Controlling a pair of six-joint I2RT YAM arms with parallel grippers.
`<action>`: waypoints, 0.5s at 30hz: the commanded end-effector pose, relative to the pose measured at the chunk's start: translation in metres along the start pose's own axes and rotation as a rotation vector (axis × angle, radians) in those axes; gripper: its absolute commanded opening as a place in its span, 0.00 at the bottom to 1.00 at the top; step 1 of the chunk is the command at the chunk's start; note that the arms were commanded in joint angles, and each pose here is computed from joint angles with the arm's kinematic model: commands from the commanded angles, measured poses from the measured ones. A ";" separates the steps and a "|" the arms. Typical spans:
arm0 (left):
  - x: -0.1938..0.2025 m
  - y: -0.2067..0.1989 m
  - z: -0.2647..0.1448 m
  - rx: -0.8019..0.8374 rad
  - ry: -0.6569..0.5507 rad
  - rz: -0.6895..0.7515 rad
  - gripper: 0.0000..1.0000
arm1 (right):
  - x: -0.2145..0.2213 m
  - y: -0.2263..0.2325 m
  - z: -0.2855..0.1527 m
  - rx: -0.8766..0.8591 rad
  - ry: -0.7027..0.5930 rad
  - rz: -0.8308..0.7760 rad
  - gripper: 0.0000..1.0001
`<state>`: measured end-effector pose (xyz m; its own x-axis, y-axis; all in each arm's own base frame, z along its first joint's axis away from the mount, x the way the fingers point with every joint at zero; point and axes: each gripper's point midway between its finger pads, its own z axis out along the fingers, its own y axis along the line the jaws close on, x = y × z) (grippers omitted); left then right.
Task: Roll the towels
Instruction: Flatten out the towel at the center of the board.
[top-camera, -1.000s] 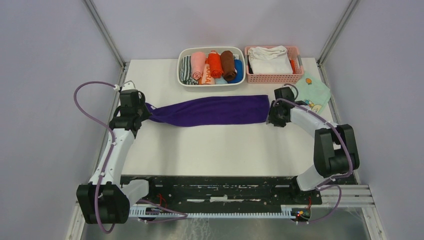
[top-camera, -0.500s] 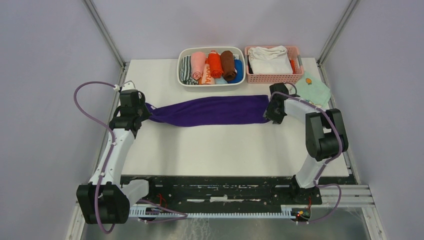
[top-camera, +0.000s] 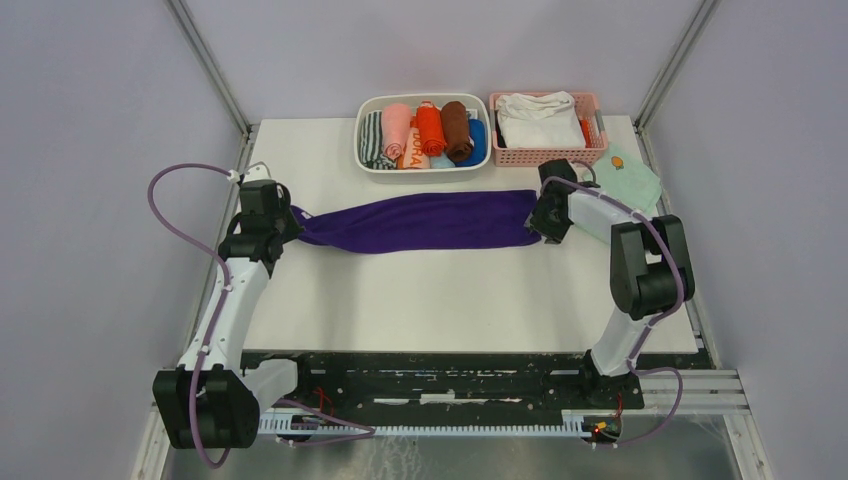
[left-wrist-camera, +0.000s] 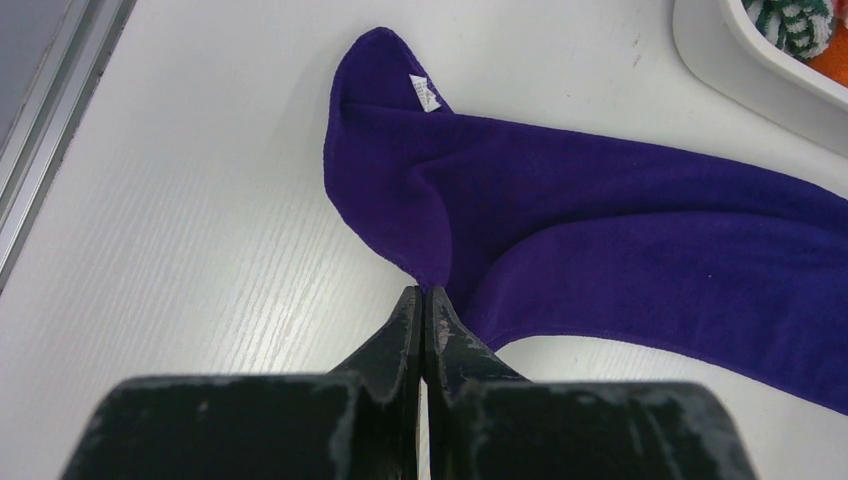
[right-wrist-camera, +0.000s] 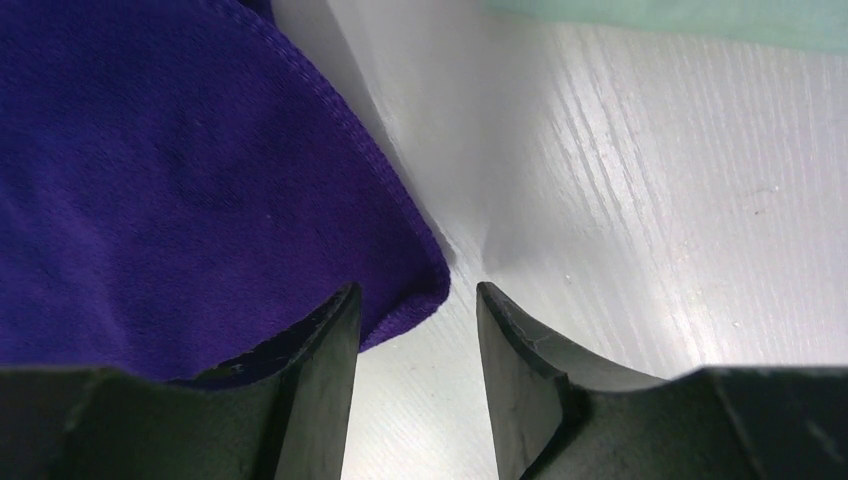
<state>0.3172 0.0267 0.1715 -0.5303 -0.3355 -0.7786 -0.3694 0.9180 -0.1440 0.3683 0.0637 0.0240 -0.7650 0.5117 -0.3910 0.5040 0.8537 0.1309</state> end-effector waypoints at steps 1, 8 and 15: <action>-0.015 -0.005 -0.004 0.017 -0.060 -0.048 0.04 | -0.016 0.005 -0.002 0.027 -0.020 0.015 0.54; -0.015 -0.004 -0.004 0.014 -0.062 -0.046 0.03 | -0.001 -0.006 0.006 0.079 0.040 0.004 0.54; -0.015 -0.002 -0.005 0.002 -0.066 -0.043 0.03 | 0.002 -0.011 -0.001 0.090 0.042 -0.006 0.47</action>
<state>0.3171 0.0272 0.1716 -0.5295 -0.3353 -0.7792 -0.3716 0.9174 -0.1422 0.3636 0.0609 0.0156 -0.7921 0.5064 -0.3408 0.5163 0.8537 0.0687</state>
